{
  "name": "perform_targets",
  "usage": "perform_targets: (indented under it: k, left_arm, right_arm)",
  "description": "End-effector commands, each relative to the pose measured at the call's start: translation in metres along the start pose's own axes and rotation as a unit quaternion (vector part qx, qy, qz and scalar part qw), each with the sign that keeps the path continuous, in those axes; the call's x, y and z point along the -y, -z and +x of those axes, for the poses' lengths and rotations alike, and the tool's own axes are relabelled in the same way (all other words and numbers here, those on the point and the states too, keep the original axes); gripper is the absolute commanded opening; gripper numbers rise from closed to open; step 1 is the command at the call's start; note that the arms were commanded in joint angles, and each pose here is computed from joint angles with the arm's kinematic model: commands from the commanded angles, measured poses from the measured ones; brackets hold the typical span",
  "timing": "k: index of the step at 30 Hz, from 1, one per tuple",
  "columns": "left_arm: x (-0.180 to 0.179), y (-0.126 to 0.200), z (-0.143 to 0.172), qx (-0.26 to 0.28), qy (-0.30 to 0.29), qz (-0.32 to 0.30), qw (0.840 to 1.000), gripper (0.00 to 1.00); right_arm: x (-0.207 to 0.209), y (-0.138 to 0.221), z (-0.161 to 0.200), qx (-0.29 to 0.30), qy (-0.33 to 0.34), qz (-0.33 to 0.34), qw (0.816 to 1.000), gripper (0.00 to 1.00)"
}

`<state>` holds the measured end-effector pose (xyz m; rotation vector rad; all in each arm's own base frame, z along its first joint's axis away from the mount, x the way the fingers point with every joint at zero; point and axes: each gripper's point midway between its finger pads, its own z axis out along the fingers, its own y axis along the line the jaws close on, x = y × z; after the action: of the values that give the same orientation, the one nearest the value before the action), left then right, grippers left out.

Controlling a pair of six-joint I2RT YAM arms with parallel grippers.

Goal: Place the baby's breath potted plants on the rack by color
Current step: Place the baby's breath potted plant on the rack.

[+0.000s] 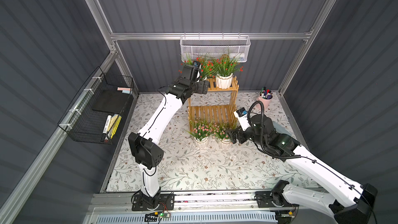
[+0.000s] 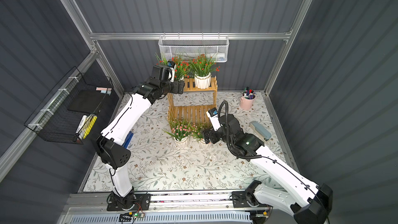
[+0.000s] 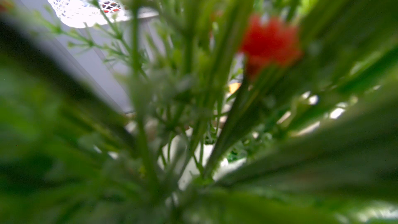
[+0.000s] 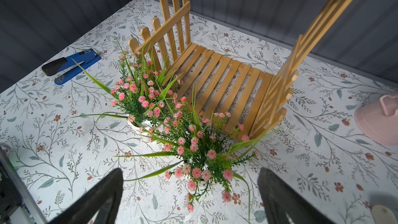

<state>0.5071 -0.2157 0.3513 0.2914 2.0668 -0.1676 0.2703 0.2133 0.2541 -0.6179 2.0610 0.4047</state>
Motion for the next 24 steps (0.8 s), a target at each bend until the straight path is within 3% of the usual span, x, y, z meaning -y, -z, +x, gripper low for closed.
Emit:
perform_targets:
  k: [1,12,19,24]
  left_arm:
    - [0.002,0.013,-0.043,0.061,-0.006,0.021,0.998,0.79]
    - [0.016,-0.016,-0.046,0.064,-0.007,0.059,0.996,0.8]
    - [0.009,-0.023,-0.037,0.054,-0.004,0.048,0.997,0.8]
    - [0.007,-0.026,-0.034,0.049,-0.001,0.045,0.998,0.95]
  right_arm:
    - [-0.001,0.005,0.004,-0.006,-0.005,-0.004,1.0,0.99]
    - [0.002,0.001,0.013,-0.016,-0.008,0.003,1.0,0.99]
    - [0.004,-0.001,0.019,-0.025,-0.006,0.009,1.0,0.99]
    - [0.004,-0.003,0.02,-0.027,-0.007,0.009,1.0,0.99]
